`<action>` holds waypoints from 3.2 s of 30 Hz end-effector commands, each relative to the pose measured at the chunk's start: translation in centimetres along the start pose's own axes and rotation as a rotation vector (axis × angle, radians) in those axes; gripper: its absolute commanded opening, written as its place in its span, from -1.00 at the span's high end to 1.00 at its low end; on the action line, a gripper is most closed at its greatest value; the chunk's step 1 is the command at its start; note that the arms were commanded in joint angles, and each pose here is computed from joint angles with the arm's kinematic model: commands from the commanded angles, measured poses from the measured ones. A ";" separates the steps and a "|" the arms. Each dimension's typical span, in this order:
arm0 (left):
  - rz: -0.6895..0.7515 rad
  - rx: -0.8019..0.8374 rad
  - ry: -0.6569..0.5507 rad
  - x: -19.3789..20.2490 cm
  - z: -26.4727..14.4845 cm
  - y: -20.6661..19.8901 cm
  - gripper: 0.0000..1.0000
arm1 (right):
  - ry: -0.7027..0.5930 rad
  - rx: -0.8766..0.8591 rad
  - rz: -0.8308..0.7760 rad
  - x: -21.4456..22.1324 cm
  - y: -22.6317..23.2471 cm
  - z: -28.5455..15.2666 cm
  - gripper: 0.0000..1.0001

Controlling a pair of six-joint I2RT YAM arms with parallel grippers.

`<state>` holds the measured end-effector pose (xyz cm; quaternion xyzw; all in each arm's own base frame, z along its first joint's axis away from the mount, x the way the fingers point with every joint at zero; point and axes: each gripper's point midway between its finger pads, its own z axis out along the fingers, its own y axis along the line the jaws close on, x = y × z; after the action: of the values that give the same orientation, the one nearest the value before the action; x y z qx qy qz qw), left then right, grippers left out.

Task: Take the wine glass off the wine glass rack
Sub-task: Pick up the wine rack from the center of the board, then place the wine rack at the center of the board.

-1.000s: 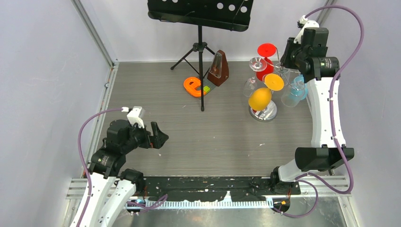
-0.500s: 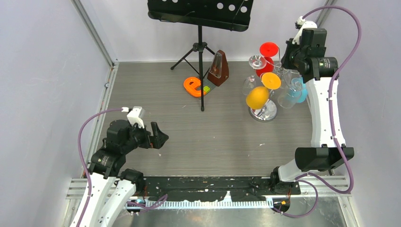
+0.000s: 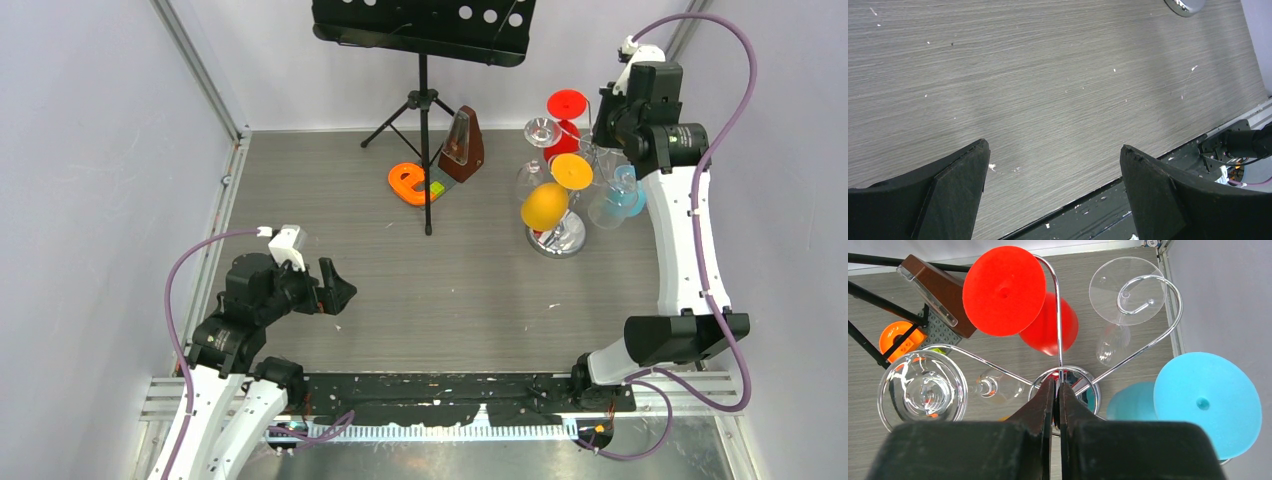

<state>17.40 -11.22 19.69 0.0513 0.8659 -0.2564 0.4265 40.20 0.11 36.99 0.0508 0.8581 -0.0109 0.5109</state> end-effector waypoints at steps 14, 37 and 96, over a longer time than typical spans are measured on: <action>0.023 0.001 -0.019 -0.5 0.0 0.0 -0.98 | -0.250 -0.008 -0.008 -7.0 1.6 -6.1 0.89; 0.023 -0.004 -0.018 -0.5 0.1 0.1 -0.98 | -0.343 -0.029 0.012 -10.4 2.7 -9.3 0.89; 0.015 -0.037 -0.006 -0.4 0.2 0.6 -0.98 | -0.297 -0.490 -0.209 -5.2 21.4 -18.2 0.89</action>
<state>17.73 -10.74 19.30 0.0423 0.8715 -0.2411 0.4249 27.95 22.20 40.05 -0.2434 0.8455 0.0686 0.4703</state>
